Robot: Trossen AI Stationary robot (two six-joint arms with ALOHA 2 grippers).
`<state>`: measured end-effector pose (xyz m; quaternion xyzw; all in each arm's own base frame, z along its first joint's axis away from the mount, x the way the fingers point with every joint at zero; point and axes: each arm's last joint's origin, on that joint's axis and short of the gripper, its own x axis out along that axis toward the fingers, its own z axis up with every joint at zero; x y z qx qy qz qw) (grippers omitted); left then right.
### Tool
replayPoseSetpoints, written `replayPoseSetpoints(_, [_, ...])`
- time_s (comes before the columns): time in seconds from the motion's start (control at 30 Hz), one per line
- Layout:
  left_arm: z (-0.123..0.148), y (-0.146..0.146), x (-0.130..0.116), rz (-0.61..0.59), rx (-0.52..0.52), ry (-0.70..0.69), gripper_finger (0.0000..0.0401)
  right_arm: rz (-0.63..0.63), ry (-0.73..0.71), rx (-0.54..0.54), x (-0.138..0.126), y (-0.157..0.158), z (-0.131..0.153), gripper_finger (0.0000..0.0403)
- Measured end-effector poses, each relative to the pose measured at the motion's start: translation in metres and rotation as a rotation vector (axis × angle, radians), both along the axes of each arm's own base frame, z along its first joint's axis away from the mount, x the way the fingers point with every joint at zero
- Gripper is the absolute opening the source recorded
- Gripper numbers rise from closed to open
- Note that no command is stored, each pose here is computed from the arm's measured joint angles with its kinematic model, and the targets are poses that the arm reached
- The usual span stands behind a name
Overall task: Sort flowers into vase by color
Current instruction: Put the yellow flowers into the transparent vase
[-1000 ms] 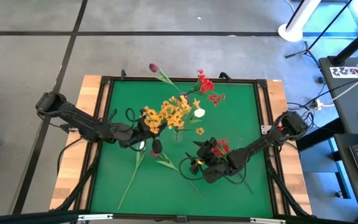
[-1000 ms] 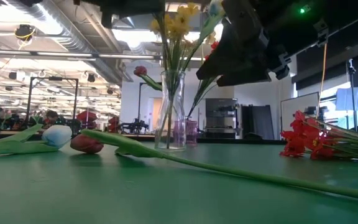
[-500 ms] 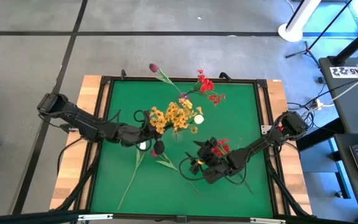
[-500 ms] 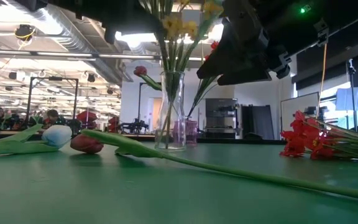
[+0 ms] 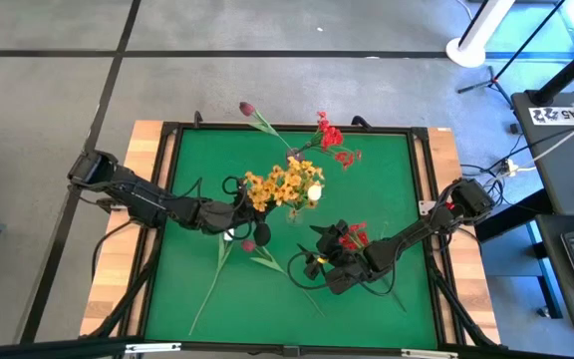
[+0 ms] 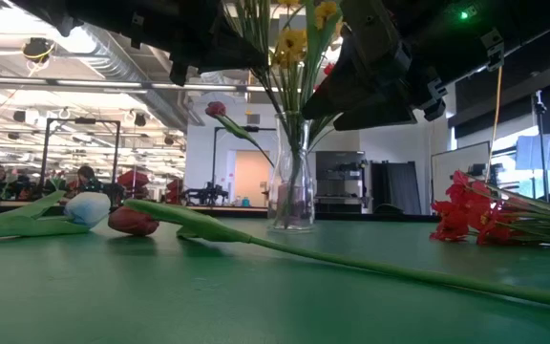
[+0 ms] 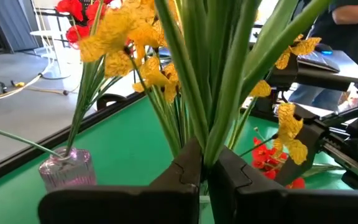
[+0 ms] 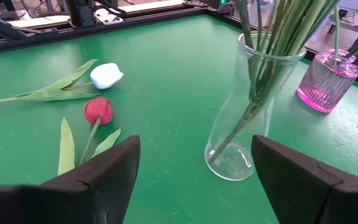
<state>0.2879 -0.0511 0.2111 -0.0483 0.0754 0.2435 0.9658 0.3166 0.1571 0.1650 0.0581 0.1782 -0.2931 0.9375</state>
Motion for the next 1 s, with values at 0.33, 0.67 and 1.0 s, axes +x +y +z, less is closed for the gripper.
replayPoseSetpoints(0.33, [0.011,-0.015,0.0,-0.046,0.058,-0.032,0.001,-0.001,-0.007,0.003,0.0,0.0,0.0,0.0308])
replayPoseSetpoints(0.67, [0.026,-0.024,0.005,-0.062,0.069,-0.054,0.0003,-0.067,-0.009,-0.034,0.003,-0.01,0.0,0.0308])
replayPoseSetpoints(1.0, [0.032,-0.01,0.012,-0.012,0.085,-0.014,0.0002,-0.095,0.044,-0.001,0.018,-0.045,-0.002,0.0308])
